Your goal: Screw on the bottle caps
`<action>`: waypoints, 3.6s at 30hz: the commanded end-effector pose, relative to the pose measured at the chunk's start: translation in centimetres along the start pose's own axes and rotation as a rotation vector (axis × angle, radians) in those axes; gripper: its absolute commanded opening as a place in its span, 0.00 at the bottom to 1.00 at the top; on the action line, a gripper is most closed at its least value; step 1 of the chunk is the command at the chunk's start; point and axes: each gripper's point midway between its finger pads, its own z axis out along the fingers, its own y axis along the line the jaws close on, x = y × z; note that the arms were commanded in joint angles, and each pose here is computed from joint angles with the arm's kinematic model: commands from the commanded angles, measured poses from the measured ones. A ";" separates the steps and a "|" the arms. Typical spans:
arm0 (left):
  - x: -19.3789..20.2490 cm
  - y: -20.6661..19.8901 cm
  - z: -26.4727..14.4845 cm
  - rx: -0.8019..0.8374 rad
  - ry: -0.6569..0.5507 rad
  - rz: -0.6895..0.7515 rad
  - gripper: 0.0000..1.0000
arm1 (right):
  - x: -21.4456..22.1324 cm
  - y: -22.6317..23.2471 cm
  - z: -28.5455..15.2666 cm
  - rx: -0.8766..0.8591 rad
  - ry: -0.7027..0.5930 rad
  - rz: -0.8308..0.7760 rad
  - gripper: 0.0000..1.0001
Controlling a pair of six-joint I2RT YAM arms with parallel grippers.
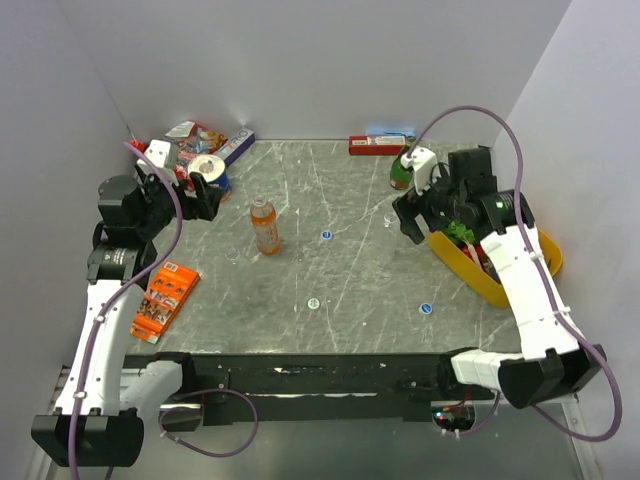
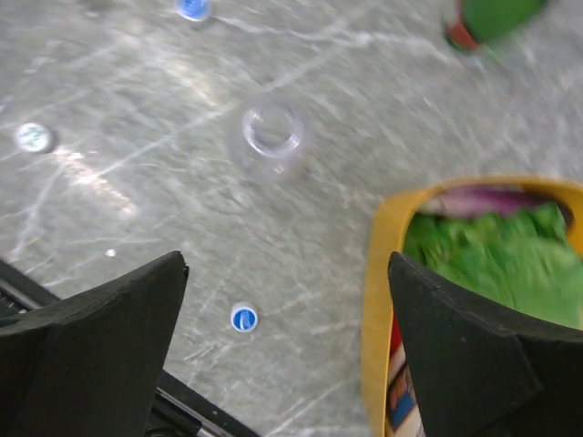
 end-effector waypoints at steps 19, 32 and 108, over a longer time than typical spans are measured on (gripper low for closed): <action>-2.2 -2.4 -0.6 0.183 -0.029 0.040 0.96 | -3.2 1.3 6.8 -0.253 -0.029 -0.039 0.67; -2.7 -2.5 -0.2 0.209 -0.029 0.039 0.96 | -1.3 1.0 8.8 -0.239 0.026 -0.028 0.42; 9.3 -32.8 8.1 0.895 -0.195 0.298 0.99 | -9.9 10.7 -10.7 -0.692 -0.240 -0.117 0.00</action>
